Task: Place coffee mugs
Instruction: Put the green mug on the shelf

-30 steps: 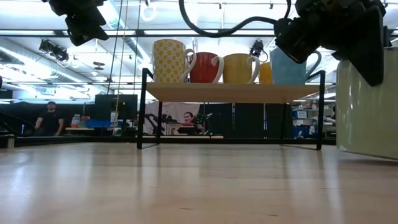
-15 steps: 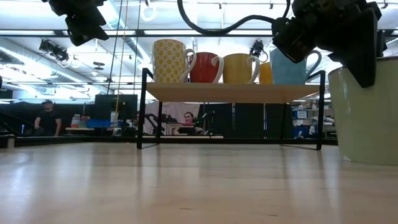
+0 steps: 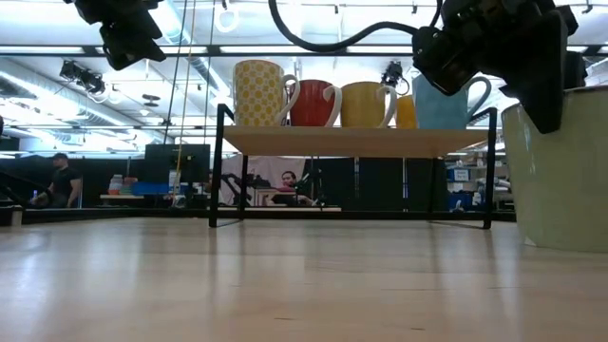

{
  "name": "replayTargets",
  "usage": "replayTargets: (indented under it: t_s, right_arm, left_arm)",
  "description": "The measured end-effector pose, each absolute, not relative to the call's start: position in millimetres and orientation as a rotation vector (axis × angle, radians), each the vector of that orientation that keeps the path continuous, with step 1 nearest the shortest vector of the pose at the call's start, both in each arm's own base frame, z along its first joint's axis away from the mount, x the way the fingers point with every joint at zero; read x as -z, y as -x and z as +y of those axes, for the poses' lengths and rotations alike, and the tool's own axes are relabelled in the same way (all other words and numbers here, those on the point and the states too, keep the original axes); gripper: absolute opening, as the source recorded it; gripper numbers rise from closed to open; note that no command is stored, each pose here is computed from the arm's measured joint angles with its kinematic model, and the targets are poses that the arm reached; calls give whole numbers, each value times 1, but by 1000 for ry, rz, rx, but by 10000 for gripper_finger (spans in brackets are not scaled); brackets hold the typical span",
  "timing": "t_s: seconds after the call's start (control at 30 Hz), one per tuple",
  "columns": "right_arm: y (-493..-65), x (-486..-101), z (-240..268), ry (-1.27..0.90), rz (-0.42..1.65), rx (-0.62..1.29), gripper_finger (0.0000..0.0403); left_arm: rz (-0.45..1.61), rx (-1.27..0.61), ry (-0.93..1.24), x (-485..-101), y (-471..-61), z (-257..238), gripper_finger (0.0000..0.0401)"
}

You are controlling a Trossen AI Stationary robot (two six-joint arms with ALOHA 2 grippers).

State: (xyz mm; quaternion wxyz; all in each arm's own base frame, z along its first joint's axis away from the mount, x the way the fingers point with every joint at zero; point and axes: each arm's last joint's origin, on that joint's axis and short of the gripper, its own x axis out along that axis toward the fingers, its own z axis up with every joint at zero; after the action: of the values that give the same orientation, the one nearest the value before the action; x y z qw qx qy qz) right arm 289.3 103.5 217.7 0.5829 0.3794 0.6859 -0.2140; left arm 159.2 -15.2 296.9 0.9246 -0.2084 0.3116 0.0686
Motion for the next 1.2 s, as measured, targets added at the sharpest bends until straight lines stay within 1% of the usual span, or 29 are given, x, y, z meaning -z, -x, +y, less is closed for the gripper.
replayTargets:
  t_s: [0.37,0.7,1.0,1.2]
  right_arm:
    - [-289,-218,105,-821,1600,453,145]
    - [-287,-220,107,-642,1586,310,145]
    - [-275,-245,103,-595,1520,191,146]
    - [-259,-273,97,-535,1425,56,146]
  left_arm:
    - [639,-140,428,-297,-159,-15,167]
    - [639,-141,428,-297,-159,-15,167]
    - [640,-139,422,-297,-159,-15,167]
    - [640,-138,419,-297,-159,-15,167]
